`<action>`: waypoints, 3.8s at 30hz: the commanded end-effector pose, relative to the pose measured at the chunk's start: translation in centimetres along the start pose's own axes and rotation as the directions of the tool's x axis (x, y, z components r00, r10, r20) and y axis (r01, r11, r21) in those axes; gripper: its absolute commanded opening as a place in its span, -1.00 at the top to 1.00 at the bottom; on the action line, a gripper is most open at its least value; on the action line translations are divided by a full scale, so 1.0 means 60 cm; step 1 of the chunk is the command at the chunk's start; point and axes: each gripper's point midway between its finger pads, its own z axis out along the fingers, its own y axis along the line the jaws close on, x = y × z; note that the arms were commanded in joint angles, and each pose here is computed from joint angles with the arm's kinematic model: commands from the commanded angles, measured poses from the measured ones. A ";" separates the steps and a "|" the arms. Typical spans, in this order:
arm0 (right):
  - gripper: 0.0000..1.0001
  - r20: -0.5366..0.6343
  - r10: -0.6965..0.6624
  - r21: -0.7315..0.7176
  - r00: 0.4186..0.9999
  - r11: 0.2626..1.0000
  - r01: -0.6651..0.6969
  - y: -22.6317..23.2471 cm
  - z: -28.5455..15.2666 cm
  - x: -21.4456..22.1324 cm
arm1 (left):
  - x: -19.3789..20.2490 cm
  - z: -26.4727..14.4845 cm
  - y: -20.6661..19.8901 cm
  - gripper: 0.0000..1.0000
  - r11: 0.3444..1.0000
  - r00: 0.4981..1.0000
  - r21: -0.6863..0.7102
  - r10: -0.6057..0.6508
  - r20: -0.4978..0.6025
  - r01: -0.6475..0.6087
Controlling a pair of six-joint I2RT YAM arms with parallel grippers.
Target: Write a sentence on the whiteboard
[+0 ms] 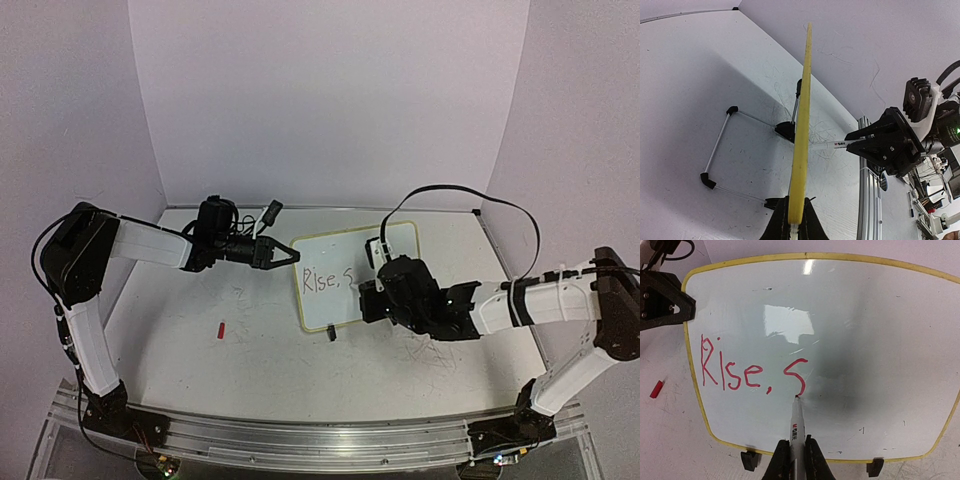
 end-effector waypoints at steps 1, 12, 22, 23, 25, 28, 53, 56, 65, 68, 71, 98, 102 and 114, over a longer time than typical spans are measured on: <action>1.00 0.021 0.015 -0.018 1.000 1.000 -0.015 0.017 0.008 -0.012 | -0.014 -0.001 -0.006 1.00 1.000 1.000 -0.030 0.003 0.003 -0.003; 1.00 0.069 0.039 -0.040 0.997 0.999 -0.037 0.019 -0.013 -0.045 | -0.014 -0.002 -0.007 1.00 1.000 1.000 -0.031 0.004 0.003 -0.004; 1.00 0.125 0.054 0.003 0.991 0.999 -0.055 -0.024 -0.026 -0.088 | -0.012 -0.003 -0.007 1.00 0.999 1.000 -0.033 0.005 0.002 -0.005; 1.00 0.129 0.052 0.004 0.990 0.999 -0.053 -0.024 -0.024 -0.092 | -0.012 -0.003 -0.007 1.00 0.999 1.000 -0.033 0.005 0.002 -0.005; 1.00 0.133 0.047 0.006 0.990 0.999 -0.048 -0.022 -0.019 -0.097 | -0.013 -0.003 -0.007 1.00 0.999 1.000 -0.033 0.006 0.002 -0.006; 1.00 0.135 0.044 0.010 0.990 0.999 -0.046 -0.023 -0.012 -0.101 | -0.012 -0.003 -0.007 1.00 0.999 1.000 -0.033 0.006 0.002 -0.006; 1.00 0.136 0.026 0.041 0.990 0.999 -0.032 -0.029 0.005 -0.102 | -0.012 -0.002 -0.006 1.00 0.999 1.000 -0.031 0.006 -0.001 -0.006; 1.00 0.122 0.028 0.036 0.992 0.999 -0.033 -0.029 0.005 -0.094 | -0.013 -0.002 -0.006 1.00 0.999 1.000 -0.033 0.007 0.000 -0.007; 1.00 0.088 0.043 0.020 0.995 0.999 -0.044 -0.033 -0.002 -0.068 | -0.013 -0.002 -0.007 1.00 0.999 1.000 -0.032 0.008 0.000 -0.008; 1.00 0.080 0.045 0.015 0.996 0.999 -0.047 -0.034 -0.003 -0.062 | -0.013 -0.002 -0.006 1.00 0.999 1.000 -0.031 0.008 -0.001 -0.008; 1.00 0.073 0.047 0.016 0.996 0.999 -0.048 -0.035 -0.005 -0.056 | -0.013 -0.002 -0.007 1.00 0.999 1.000 -0.032 0.006 -0.001 -0.006; 1.00 0.002 0.071 0.004 0.997 0.997 -0.071 -0.025 -0.010 0.000 | -0.013 -0.002 -0.009 1.00 1.000 1.000 -0.030 0.008 -0.002 -0.008; 1.00 0.007 0.070 0.006 0.998 0.998 -0.070 -0.024 -0.010 -0.005 | -0.012 -0.001 -0.009 1.00 1.000 1.000 -0.029 0.008 -0.003 -0.008; 1.00 0.058 0.064 0.017 0.996 0.998 -0.065 -0.017 -0.003 -0.041 | -0.012 -0.001 -0.011 1.00 1.000 1.000 -0.029 0.010 -0.004 -0.010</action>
